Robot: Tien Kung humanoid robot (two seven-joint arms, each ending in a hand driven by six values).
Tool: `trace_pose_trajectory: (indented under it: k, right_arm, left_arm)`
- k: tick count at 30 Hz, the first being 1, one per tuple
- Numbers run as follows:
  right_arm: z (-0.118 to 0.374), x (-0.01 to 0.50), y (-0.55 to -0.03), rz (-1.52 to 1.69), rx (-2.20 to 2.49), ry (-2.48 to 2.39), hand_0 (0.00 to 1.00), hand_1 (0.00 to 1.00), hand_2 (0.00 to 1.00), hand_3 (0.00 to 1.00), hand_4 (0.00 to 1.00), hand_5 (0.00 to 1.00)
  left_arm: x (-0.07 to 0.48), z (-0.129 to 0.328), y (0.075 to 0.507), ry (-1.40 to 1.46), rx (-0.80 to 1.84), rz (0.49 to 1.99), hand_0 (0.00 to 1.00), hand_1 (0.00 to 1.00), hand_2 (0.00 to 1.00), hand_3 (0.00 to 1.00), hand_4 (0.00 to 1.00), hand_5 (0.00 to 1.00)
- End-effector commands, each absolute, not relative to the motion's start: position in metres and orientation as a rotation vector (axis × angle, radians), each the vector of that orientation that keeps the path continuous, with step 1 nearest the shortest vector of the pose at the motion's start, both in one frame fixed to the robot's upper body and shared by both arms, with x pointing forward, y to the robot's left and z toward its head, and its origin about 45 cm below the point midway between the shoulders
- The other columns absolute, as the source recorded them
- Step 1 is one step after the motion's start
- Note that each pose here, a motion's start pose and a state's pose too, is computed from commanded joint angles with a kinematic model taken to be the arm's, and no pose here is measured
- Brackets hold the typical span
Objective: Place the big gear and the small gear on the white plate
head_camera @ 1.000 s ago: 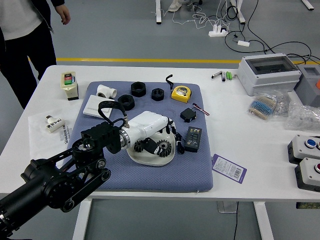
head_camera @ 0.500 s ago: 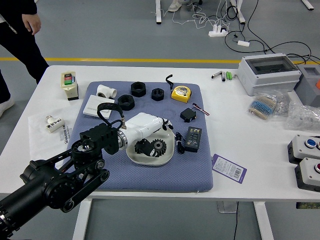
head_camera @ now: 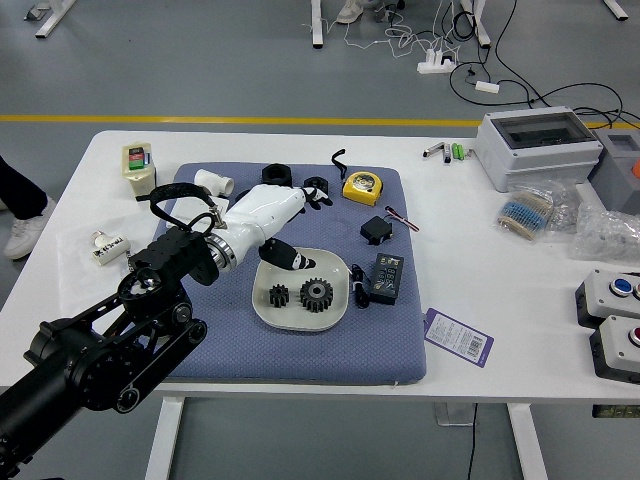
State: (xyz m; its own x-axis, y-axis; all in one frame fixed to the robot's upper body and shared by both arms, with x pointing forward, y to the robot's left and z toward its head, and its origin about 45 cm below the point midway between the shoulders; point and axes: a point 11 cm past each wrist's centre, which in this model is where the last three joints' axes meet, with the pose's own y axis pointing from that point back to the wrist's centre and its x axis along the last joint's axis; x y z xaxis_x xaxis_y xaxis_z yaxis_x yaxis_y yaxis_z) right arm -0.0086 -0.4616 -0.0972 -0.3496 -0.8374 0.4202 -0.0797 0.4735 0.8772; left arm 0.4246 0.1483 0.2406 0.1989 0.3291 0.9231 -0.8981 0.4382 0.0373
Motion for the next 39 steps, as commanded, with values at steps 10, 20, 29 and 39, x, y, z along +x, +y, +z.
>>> trace_pose_trajectory:
  k: [10,20,29,39]
  right_arm:
    - [-0.097,-0.006,-0.462,-0.984,0.784,-1.764,0.609,0.621,0.721,0.535,0.738,0.702]
    - [-0.097,-0.005,-0.462,-0.984,0.786,-1.767,0.609,0.621,0.72,0.535,0.738,0.701]
    - [-0.097,-0.006,-0.461,-0.984,0.785,-1.765,0.609,0.62,0.721,0.535,0.738,0.7]
    - [-0.097,-0.007,-0.461,-0.986,0.784,-1.763,0.61,0.62,0.721,0.535,0.738,0.7]
  left_arm:
    - [0.433,0.258,0.198,-0.789,0.475,1.248,0.462,0.569,0.636,0.62,0.814,0.251]
    - [0.431,0.251,0.231,-0.371,0.239,1.416,0.493,0.581,0.638,0.611,0.802,0.258]
    - [0.422,0.237,0.236,0.034,0.04,1.427,0.553,0.629,0.688,0.61,0.789,0.337]
    - [0.419,0.23,0.256,0.211,-0.044,1.462,0.558,0.637,0.716,0.613,0.78,0.368]
